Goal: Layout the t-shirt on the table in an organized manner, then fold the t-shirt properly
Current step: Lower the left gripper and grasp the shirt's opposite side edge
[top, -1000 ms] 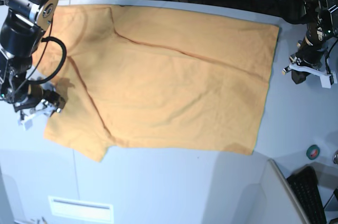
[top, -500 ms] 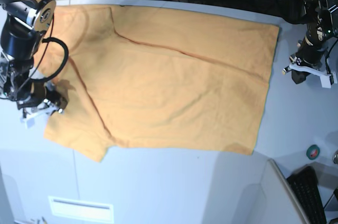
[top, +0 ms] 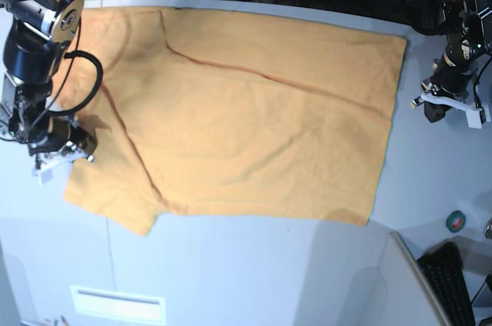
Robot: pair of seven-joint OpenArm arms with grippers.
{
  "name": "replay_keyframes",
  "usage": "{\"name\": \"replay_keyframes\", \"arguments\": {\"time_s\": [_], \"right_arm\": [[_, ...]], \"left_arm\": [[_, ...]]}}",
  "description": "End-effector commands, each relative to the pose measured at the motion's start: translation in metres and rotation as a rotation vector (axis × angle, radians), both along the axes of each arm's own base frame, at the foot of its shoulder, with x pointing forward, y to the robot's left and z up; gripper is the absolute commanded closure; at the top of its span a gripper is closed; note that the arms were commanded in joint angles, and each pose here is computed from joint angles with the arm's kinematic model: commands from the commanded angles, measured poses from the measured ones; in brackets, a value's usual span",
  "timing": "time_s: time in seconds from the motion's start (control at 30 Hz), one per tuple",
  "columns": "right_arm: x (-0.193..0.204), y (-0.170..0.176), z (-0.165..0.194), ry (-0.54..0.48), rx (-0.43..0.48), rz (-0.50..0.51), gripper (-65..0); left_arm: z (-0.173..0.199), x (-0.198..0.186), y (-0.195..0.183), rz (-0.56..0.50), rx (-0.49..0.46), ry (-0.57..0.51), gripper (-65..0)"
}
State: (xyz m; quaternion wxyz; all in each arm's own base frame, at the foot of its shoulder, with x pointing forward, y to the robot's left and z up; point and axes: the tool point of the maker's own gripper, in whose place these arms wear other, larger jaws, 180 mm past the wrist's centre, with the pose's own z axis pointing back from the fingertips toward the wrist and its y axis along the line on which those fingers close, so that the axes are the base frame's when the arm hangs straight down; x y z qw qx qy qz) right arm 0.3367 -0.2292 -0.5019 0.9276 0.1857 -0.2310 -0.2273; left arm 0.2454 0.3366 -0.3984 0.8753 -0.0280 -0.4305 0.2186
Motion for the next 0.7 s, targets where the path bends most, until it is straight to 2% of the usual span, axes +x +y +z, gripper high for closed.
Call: {"name": "replay_keyframes", "arguments": {"time_s": [0.0,0.07,0.13,0.27,0.5,0.53,0.57,0.67], "right_arm": [[0.010,-0.009,0.009,-0.025,-0.019,-0.006,-6.9],[0.011,-0.009,0.010,-0.027,-0.019,-0.006,-5.6],[0.012,-0.009,0.010,-0.029,-0.019,-0.007,0.0],[0.012,-0.009,0.010,-0.029,-0.019,-0.007,0.0],[0.011,-0.009,0.010,-0.028,-0.019,-0.006,0.0],[0.011,-0.009,0.010,-0.028,-0.019,-0.006,0.0],[0.011,-0.009,0.010,-0.028,-0.019,-0.006,0.0],[0.012,-0.009,0.010,-0.028,-0.018,-0.006,0.0]], "left_arm": [[0.015,0.008,0.008,-0.002,0.027,-0.046,0.0],[0.015,0.009,0.007,-0.003,0.026,-0.047,0.0],[0.014,0.010,0.005,-0.009,0.025,-0.045,0.0],[0.011,0.009,0.007,-0.003,0.020,-0.036,0.0],[0.012,0.043,0.026,0.031,-0.017,-0.020,0.0],[0.009,0.050,0.028,0.043,-0.039,-0.006,-3.5],[0.008,0.062,0.030,0.055,-0.066,0.000,-12.0],[0.003,0.090,0.031,0.082,-0.142,0.017,-31.4]]}}
